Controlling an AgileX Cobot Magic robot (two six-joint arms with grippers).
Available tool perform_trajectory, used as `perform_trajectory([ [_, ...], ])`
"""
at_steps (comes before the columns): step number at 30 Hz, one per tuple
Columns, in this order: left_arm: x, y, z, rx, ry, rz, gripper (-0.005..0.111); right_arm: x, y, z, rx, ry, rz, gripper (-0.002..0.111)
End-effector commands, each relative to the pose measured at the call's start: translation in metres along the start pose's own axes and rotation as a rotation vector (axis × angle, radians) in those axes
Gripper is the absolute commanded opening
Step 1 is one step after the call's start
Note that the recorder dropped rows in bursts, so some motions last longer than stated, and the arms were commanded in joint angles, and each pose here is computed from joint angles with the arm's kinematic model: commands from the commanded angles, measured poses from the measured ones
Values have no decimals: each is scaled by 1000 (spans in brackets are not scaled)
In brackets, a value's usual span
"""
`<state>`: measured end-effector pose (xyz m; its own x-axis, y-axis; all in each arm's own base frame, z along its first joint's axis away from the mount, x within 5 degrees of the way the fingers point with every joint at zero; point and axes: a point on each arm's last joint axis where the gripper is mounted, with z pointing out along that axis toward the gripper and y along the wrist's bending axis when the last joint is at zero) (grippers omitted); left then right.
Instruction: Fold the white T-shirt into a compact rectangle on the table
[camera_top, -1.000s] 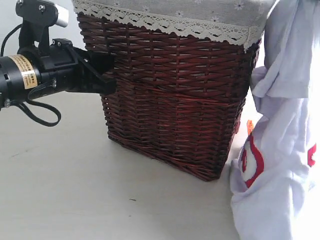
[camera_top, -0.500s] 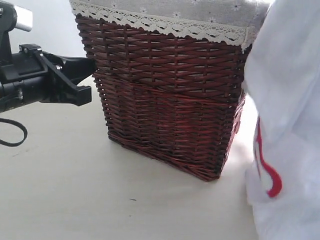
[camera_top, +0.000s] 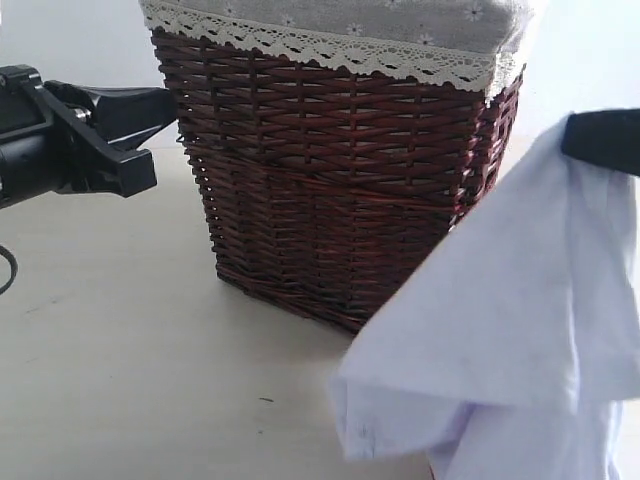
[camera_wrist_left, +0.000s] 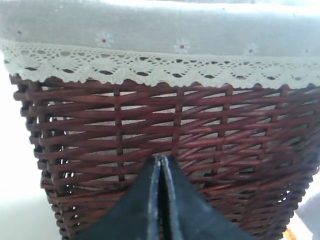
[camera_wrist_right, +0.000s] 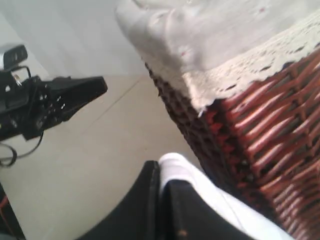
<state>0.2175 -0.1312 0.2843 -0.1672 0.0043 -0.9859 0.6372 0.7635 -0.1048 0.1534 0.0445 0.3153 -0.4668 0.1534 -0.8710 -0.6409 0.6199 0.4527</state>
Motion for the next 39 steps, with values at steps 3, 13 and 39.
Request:
perform_trajectory([
  [3,7,0,10,32,4,-9,0,-7,-53,26,-37,-131,126,0],
  [13,16,11,72,88,24,-22,0,-26,-81,43,-101,-144,122,0],
  [39,19,9,142,300,104,-54,0,13,-59,118,65,190,-110,0],
])
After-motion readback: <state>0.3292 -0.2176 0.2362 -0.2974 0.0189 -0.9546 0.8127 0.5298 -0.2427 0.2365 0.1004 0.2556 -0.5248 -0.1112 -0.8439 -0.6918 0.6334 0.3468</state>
